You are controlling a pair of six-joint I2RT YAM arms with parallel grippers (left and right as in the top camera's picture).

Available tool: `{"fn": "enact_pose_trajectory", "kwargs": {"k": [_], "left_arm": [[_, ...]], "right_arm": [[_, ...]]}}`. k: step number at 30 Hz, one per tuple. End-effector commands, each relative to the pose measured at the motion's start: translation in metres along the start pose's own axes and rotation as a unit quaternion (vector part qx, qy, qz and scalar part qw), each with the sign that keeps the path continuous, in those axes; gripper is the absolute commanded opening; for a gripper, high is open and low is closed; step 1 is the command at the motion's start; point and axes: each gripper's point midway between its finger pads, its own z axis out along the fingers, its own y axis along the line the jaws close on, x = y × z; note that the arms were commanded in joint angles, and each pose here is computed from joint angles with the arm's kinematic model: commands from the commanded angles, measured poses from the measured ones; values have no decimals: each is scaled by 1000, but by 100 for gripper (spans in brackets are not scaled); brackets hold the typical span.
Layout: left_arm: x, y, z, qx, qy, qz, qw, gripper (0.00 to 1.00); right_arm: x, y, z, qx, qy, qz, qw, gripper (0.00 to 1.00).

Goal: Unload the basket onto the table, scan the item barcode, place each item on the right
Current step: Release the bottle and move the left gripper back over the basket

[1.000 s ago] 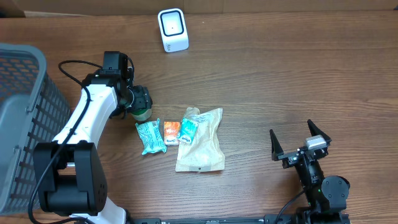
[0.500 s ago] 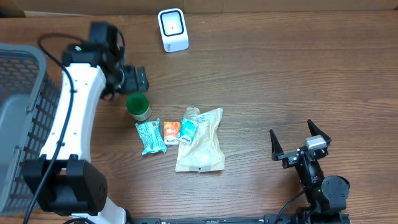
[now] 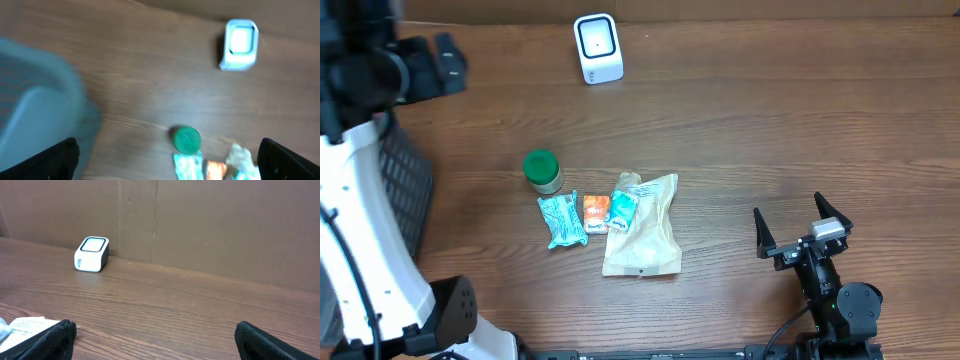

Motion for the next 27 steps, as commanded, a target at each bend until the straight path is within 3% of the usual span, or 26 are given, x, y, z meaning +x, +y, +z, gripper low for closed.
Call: {"fn": "enact_pose_trajectory", "kwargs": {"k": [1,8,21,27], "left_arm": [[-5,16,-24,-7,-28,-5,1000,100],[4,45,-29,-48,-15,-30,998,99],[0,43,-27,-43,-20,-38,998,100],[-3,73,-33,-130,-24,5,991,99]], "right_arm": [[2,0,0,1,-2,3,1000,100],[2,0,0,1,-2,3,1000,100],[2,0,0,1,-2,3,1000,100],[2,0,0,1,-2,3,1000,100]]}}
